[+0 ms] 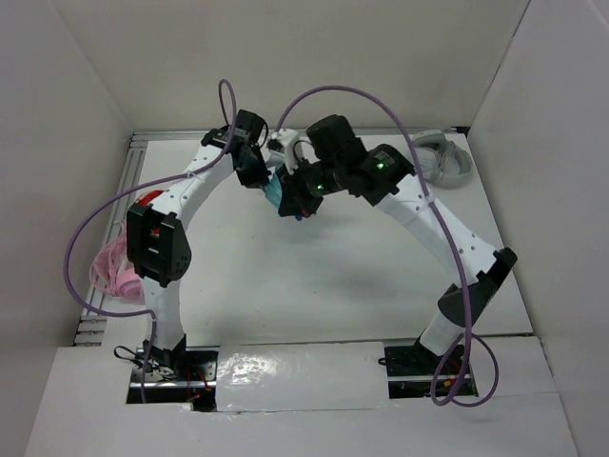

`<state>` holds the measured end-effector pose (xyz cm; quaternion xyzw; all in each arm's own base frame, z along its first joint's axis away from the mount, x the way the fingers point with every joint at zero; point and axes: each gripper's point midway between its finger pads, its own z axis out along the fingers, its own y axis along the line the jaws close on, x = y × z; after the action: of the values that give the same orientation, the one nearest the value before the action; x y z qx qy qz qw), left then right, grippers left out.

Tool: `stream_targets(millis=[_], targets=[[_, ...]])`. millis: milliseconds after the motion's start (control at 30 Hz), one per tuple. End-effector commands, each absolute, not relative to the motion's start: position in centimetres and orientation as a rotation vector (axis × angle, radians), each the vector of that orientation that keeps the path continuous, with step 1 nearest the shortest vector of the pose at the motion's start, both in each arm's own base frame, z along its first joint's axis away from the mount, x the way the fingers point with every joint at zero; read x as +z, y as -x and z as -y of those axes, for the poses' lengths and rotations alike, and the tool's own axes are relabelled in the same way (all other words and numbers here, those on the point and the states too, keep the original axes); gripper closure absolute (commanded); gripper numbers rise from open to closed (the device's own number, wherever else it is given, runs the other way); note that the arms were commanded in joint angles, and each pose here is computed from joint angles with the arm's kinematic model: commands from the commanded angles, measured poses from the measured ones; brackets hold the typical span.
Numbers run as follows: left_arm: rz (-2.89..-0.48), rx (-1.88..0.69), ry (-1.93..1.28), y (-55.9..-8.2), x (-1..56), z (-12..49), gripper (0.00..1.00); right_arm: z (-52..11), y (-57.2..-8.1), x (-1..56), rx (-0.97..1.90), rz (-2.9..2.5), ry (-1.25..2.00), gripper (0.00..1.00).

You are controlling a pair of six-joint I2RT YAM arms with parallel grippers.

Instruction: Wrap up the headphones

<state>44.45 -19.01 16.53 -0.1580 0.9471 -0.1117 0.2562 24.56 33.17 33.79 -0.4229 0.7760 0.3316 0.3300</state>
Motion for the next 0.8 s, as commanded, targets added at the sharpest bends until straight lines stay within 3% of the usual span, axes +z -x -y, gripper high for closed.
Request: stream_targets(millis=[0, 233, 433, 567, 767], targets=[[-2.528, -0.331, 0.606, -45.4, 18.2, 17.9, 1.0, -37.5, -21.8, 34.1, 0.971, -1.914, 1.194, 1.0], [-2.435, -0.592, 0.633, -46.0, 22.2, 19.7, 1.0, -42.2, -18.0, 28.0, 1.009, -1.924, 1.381, 1.0], [-2.309, -0.79, 0.673, -45.2, 25.4, 18.4, 1.0, -40.3, -17.7, 22.8, 1.033, -2.144, 1.12, 1.0], [-2.159, -0.868, 0.718, -44.8, 29.5, 17.0, 1.0, -38.1, -18.6, 22.0, 0.994, -2.151, 0.777, 0.85], [-2.045, -0.988, 0.735, -44.8, 33.0, 17.5, 1.0, -37.5, -18.1, 22.7, 0.98, -2.048, 0.637, 0.68]])
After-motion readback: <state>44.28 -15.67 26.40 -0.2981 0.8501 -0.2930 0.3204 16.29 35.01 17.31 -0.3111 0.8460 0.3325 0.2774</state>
